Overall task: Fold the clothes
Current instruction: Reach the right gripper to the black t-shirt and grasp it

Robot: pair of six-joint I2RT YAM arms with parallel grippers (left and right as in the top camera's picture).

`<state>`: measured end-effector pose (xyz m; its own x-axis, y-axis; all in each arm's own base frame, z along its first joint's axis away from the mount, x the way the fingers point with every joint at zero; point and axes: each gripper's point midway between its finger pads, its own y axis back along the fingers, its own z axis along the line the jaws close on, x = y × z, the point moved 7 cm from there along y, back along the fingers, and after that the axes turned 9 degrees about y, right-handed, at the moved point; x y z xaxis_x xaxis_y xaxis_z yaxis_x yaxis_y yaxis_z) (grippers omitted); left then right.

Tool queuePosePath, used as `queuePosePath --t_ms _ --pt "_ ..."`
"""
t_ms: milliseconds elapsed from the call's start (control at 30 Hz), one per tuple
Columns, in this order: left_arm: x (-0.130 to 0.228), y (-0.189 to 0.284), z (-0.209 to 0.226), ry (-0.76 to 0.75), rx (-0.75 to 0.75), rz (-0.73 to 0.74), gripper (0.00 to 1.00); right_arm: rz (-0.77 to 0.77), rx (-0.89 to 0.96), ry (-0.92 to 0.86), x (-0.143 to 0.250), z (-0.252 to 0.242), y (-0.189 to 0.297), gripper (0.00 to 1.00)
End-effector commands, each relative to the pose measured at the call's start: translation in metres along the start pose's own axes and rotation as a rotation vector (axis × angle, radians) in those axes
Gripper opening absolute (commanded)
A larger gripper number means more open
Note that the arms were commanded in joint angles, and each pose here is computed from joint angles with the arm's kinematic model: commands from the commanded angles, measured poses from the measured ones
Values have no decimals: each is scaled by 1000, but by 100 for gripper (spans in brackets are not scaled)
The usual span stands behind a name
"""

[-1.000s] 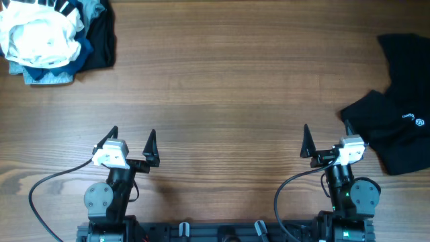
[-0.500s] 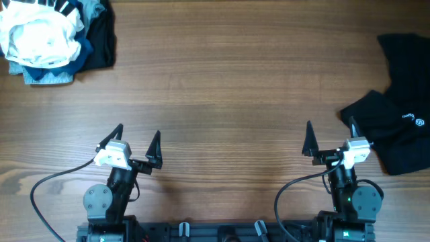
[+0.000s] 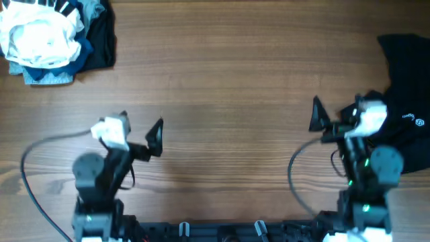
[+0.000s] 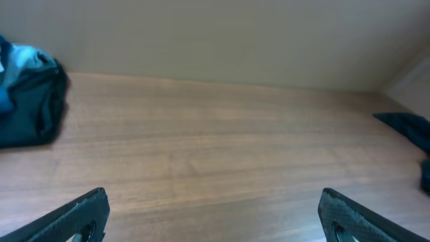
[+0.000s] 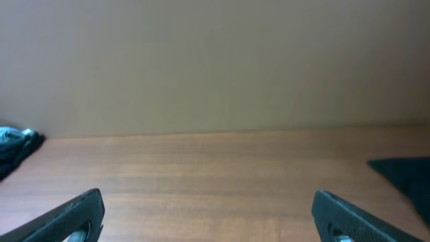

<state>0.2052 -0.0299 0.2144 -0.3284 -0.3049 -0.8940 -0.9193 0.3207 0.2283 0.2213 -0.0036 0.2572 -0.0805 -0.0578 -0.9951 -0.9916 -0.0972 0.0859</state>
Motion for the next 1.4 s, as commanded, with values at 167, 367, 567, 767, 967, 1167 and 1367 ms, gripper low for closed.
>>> queuePosePath --t_ms 167,367,567,767,967,1167,1367 --pt "-61 -44 -7 152 -76 349 100 443 -99 -81 -23 -12 -78 100" --pt "-52 -87 11 240 -132 539 100 612 -106 -120 24 -20 -128 100" --pt "-27 -108 21 300 -105 643 100 882 357 -314 96 -69 -125 98" --pt "-25 -114 24 297 -103 638 100 1008 625 -433 148 -117 -109 94" --pt "-27 -115 24 294 -100 630 100 1015 589 -470 171 -135 -114 89" --pt "-27 -115 24 293 -100 629 100 1050 572 -485 185 -132 -114 78" --pt "-27 -115 24 293 -99 629 100 1115 498 -541 209 -119 -110 50"
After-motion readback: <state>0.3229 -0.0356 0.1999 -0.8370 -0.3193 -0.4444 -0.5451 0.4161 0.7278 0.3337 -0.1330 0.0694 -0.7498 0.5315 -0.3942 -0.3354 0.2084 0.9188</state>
